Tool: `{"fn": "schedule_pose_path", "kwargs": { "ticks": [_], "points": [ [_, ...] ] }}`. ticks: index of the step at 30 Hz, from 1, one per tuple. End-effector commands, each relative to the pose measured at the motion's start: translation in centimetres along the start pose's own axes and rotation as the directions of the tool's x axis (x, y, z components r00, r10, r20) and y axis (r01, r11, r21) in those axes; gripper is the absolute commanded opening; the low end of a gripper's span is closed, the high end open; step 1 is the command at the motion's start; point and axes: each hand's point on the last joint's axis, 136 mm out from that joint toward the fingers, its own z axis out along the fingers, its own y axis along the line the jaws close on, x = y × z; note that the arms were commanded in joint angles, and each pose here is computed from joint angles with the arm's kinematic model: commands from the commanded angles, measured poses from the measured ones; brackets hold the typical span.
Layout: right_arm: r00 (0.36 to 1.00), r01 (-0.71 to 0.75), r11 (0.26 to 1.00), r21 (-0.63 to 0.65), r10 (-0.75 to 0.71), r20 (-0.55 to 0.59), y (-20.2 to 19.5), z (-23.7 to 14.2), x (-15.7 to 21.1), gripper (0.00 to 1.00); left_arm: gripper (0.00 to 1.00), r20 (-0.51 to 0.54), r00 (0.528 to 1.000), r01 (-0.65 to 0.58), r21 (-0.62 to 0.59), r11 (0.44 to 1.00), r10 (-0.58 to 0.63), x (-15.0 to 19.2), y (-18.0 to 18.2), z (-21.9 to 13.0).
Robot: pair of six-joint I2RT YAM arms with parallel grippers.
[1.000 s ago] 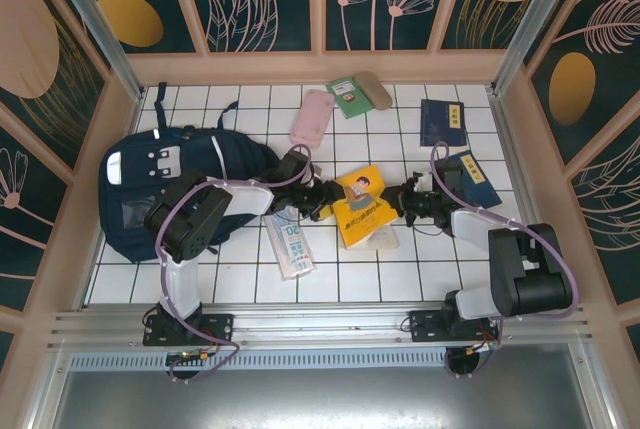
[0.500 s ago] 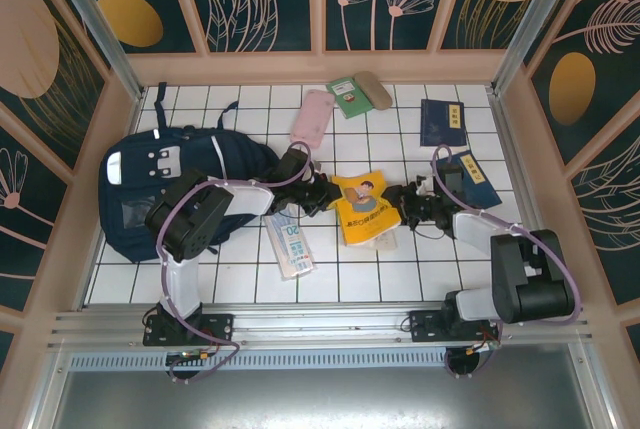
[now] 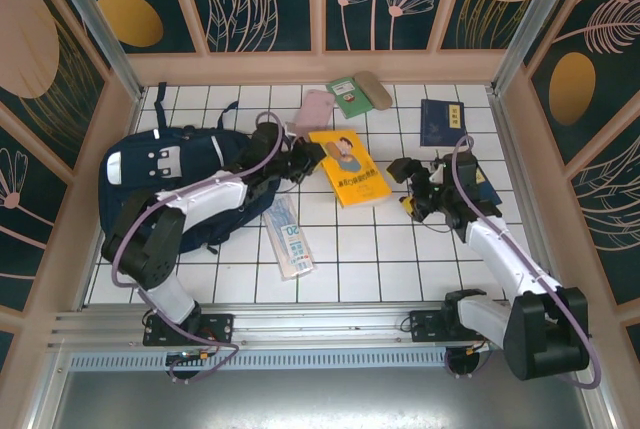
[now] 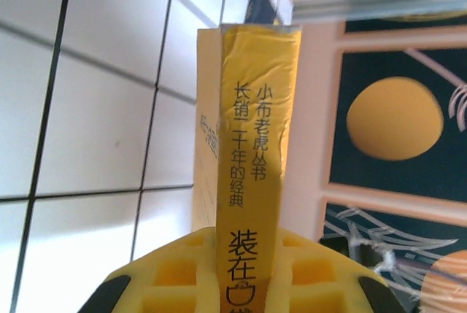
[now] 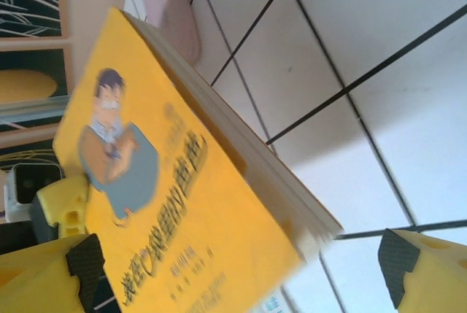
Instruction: Pack the student bag
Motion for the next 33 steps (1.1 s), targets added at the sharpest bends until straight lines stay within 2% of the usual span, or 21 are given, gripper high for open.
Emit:
{"fn": "schedule_pose_path", "kwargs": {
  "ticks": [1, 6, 11, 16, 20, 22, 25, 32, 33],
  "points": [
    [0.997, -0.075, 0.98, -0.184, 0.074, -0.016, 4.0, -0.8, 0.8, 0.99, 0.0, 0.169, 0.985, -0.059, 0.103, 0.993, 0.041, -3.9, -6.0, -2.9],
    [0.987, -0.161, 0.897, -0.411, 0.148, -0.063, 9.3, -0.3, 2.1, 0.99, 0.0, 0.285, 0.958, -0.078, 0.167, 0.983, 0.028, -6.5, -9.4, -4.8],
    [0.987, -0.161, 0.843, -0.513, 0.125, -0.104, 14.6, 1.7, 3.9, 0.99, 0.0, 0.309, 0.951, -0.066, 0.239, 0.969, -0.012, -7.3, -11.9, -5.5],
    [0.993, -0.119, 0.803, -0.585, 0.097, -0.068, 17.8, 2.6, 3.5, 0.95, 0.0, 0.316, 0.947, -0.043, 0.285, 0.958, -0.051, -7.2, -12.5, -6.5],
    [0.993, -0.084, 0.764, -0.64, 0.118, 0.012, 18.9, 2.3, 1.9, 0.78, 0.0, 0.329, 0.942, -0.03, 0.285, 0.958, -0.069, -6.9, -12.0, -7.6],
    [0.992, -0.069, 0.764, -0.642, 0.121, 0.037, 19.3, 2.6, 1.3, 0.59, 0.0, 0.338, 0.938, -0.027, 0.283, 0.959, -0.073, -6.7, -11.6, -8.2],
    [0.994, -0.058, 0.77, -0.635, 0.106, 0.038, 20.1, 3.7, 1.0, 0.43, 0.0, 0.33, 0.941, -0.024, 0.273, 0.962, -0.07, -6.3, -11.0, -8.3],
    [0.996, -0.008, 0.787, -0.617, 0.062, 0.065, 20.9, 5.7, 0.3, 0.37, 0.0, 0.299, 0.952, -0.018, 0.263, 0.965, -0.064, -5.6, -10.0, -7.9],
    [0.996, 0.003, 0.793, -0.61, 0.055, 0.075, 20.8, 6.0, 0.2, 0.31, 0.0, 0.299, 0.952, -0.015, 0.259, 0.966, -0.065, -5.5, -9.7, -7.9]
  ]
}}
